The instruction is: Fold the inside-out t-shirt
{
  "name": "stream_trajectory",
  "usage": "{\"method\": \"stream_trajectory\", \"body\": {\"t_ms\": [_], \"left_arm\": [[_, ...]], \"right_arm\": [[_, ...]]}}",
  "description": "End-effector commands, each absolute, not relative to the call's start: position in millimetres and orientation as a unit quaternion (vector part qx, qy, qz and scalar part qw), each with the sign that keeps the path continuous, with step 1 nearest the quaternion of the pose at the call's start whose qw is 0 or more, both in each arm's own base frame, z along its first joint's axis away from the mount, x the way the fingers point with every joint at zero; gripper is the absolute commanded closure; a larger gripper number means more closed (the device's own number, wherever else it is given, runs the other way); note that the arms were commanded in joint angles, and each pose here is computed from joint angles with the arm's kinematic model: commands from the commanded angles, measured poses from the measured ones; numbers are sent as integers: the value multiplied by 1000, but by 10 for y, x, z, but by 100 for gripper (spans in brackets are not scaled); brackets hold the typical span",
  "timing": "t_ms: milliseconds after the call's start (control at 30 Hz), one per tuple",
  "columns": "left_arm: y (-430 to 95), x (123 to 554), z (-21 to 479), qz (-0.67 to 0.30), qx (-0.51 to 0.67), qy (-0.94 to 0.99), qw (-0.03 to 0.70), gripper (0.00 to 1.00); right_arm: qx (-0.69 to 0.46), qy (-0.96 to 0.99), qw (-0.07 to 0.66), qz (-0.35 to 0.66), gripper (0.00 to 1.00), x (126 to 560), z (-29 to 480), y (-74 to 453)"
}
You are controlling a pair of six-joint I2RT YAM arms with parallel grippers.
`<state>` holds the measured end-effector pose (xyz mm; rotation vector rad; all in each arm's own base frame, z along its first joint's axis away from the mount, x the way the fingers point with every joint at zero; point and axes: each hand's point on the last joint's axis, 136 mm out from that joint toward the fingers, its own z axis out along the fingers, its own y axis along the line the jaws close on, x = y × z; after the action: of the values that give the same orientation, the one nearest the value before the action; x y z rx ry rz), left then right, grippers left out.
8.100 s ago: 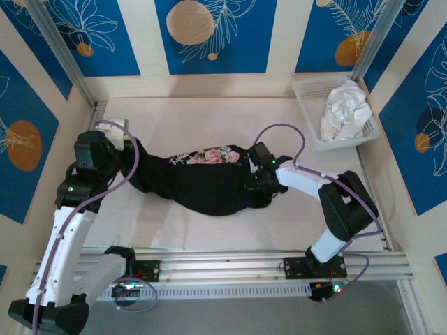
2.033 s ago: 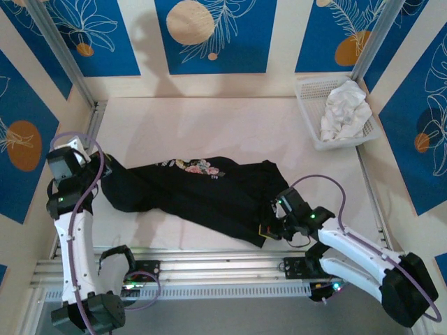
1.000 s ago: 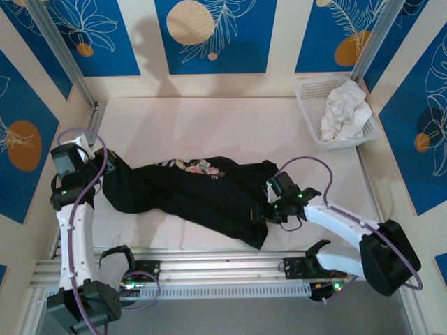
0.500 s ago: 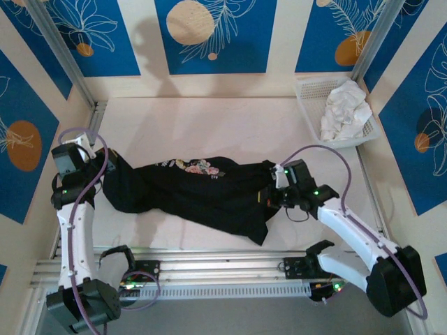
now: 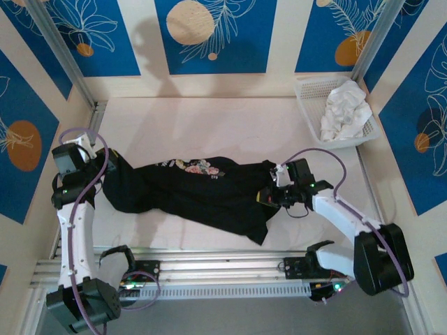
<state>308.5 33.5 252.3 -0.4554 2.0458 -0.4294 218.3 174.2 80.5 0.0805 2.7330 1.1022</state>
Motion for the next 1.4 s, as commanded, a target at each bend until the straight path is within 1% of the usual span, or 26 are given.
{"method": "stream_trajectory", "body": {"t_ms": [0,167,267,367,600,833,900,1067,1233,1367], "left_arm": [[276,3121,2551,-190,-174,834,488,100],[274,3117,2544,-190,-174,834,488,100],[263,3125,2545,-194,-173,833,488,100],[254,3132,2538,-197,-172,833,487,100],[246,3121,2536,-198,-172,833,487,100],[239,3120,2542,-201,-170,832,488,100],[236,3119,2536,-201,-170,833,487,100],[241,3116,2535,-200,-170,833,487,100],[237,3116,2536,-200,-170,833,487,100],[244,3117,2531,-199,-171,833,487,100]], "right_arm": [[14,921,107,375,91,2309,852,1777],[22,939,91,331,80,2192,696,1647],[27,951,96,293,71,2106,631,1550],[40,961,93,259,65,2048,571,1478],[27,970,82,228,57,1928,456,1510],[15,975,73,208,56,1888,351,1518],[12,975,71,210,57,1886,334,1534],[3,973,76,217,69,1902,372,1577],[-2,972,81,220,83,1909,406,1587],[-3,971,83,223,91,1906,451,1595]]}}
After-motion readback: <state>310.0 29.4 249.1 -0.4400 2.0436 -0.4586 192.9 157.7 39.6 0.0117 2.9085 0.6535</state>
